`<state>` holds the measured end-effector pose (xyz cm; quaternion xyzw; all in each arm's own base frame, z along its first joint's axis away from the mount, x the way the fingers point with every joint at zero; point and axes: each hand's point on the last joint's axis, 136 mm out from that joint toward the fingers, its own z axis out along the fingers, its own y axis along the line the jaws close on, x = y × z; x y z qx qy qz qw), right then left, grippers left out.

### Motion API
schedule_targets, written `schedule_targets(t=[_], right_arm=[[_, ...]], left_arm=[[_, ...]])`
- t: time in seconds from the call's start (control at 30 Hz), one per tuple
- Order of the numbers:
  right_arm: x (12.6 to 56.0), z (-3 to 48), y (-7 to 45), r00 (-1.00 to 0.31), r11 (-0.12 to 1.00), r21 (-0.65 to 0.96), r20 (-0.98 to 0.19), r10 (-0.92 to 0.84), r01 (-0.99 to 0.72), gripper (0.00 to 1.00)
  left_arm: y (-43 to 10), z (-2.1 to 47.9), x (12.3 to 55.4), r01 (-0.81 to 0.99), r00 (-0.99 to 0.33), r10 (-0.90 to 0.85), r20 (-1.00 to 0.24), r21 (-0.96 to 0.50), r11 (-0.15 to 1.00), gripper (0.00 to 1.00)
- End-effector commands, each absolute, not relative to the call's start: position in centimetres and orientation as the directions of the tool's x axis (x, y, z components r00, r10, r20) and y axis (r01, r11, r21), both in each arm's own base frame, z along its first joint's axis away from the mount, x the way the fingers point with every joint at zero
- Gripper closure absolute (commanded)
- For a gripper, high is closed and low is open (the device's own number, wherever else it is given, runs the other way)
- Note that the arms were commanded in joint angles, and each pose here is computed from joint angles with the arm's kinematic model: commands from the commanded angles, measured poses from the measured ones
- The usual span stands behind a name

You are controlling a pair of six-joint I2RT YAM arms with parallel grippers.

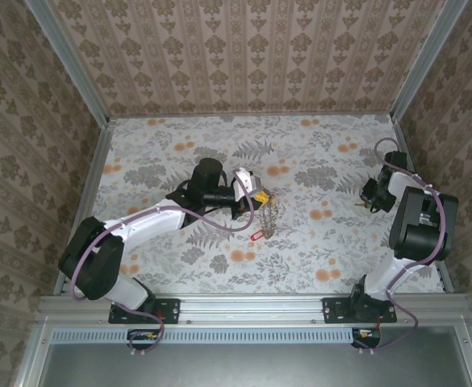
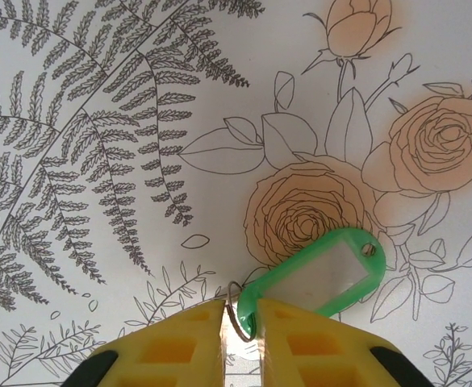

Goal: Put the keys on the keyring

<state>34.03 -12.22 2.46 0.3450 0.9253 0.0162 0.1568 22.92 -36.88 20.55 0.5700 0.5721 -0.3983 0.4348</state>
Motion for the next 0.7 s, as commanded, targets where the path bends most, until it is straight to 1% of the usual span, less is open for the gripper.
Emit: schedule_targets(t=[0.0,0.13,0.17,0.23,0.33,0.4,0.53,0.67], right_arm=[[33.4,2.7,-12.5,-0.728,0.772,0.107,-0.271,0.630,0.627,0.88],[33.4,2.8,-12.4,-0.731,0.774,0.107,-0.270,0.627,0.624,0.89],[33.4,2.9,-12.3,-0.734,0.777,0.113,-0.269,0.624,0.619,0.95],[33.6,3.2,-11.5,-0.740,0.784,0.140,-0.264,0.619,0.605,0.96],[33.9,3.5,-8.8,-0.774,0.808,0.204,-0.233,0.589,0.553,0.97],[33.9,3.6,-6.0,-0.817,0.839,0.238,-0.211,0.537,0.490,0.97],[32.9,3.8,-1.3,-0.884,0.889,0.240,-0.173,0.434,0.390,0.96],[31.7,3.8,2.3,-0.914,0.905,0.252,-0.136,0.383,0.342,0.95]], left_arm=[[-37.2,22.7,22.3,0.998,0.064,0.258,-0.964,0.069,0.010,1.00],[-37.3,22.8,22.2,0.997,0.066,0.255,-0.965,0.070,0.008,1.00],[-37.3,22.8,22.3,0.997,0.067,0.256,-0.964,0.072,0.009,1.00],[-37.2,22.8,22.4,0.997,0.067,0.257,-0.964,0.073,0.015,1.00],[-37.2,22.6,22.6,0.997,0.067,0.262,-0.963,0.077,0.027,1.00],[-37.1,22.5,22.6,0.996,0.069,0.264,-0.962,0.080,0.031,1.00],[-37.1,22.6,22.6,0.996,0.068,0.264,-0.962,0.081,0.036,1.00],[-37.0,22.5,22.5,0.996,0.070,0.265,-0.962,0.083,0.039,1.00]])
